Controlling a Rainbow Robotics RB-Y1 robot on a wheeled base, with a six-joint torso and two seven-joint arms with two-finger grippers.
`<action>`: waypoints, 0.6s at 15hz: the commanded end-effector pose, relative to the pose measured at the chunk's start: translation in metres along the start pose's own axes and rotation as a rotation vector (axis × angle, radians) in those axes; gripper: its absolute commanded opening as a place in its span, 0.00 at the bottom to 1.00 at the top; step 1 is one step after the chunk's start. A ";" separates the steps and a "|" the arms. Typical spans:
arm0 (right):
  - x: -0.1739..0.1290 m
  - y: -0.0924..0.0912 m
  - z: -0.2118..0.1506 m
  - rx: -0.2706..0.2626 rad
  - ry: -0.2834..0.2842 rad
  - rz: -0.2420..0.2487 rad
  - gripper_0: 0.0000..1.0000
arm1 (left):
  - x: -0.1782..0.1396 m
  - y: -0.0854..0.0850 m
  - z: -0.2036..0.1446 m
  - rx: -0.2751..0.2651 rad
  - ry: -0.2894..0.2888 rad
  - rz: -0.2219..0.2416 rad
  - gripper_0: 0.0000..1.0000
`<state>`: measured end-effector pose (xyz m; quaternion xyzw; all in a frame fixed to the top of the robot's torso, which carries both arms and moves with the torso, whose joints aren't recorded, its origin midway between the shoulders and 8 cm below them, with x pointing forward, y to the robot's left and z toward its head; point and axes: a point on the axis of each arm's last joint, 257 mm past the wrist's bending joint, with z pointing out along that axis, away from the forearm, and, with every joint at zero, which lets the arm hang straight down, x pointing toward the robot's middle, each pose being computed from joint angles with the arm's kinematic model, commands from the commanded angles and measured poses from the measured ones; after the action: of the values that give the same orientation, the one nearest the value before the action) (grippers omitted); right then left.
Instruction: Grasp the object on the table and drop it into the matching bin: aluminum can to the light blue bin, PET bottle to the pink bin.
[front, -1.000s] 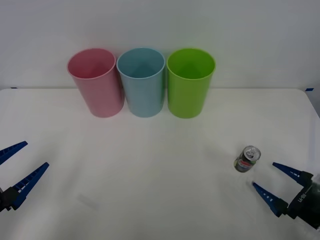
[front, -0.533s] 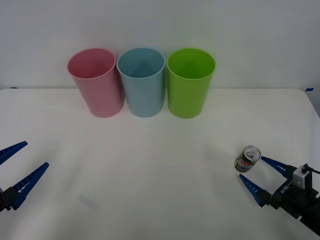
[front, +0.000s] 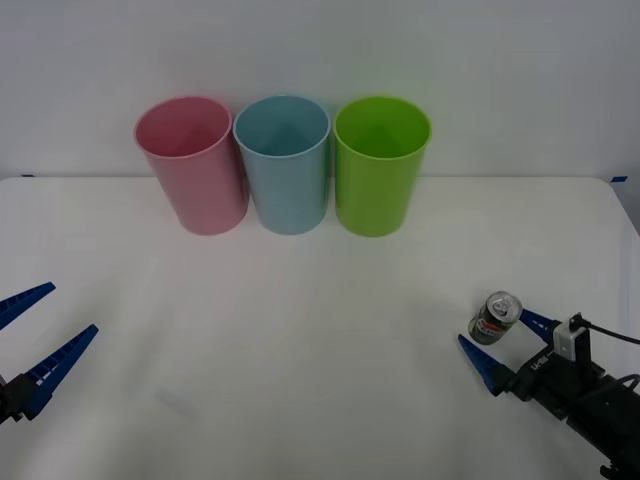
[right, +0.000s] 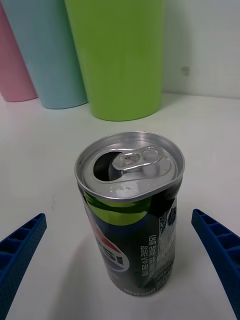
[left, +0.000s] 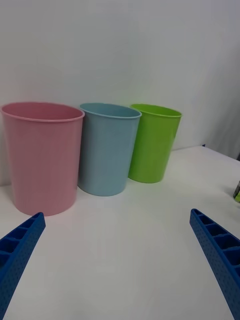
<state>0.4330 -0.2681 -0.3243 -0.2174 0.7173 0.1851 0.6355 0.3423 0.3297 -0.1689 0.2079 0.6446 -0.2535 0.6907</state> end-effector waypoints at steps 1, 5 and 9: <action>-0.002 0.003 0.010 0.007 -0.007 -0.001 1.00 | 0.000 0.000 0.000 0.000 0.000 0.000 1.00; -0.004 0.005 0.019 0.014 -0.013 -0.004 1.00 | 0.000 0.000 0.000 0.000 0.000 0.000 1.00; -0.004 0.005 0.020 0.017 -0.014 -0.014 1.00 | 0.000 0.000 0.000 0.000 0.000 0.000 1.00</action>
<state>0.4473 -0.2525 -0.3226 -0.2154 0.7131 0.1772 0.6432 0.3423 0.3297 -0.1689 0.2079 0.6446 -0.2535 0.6907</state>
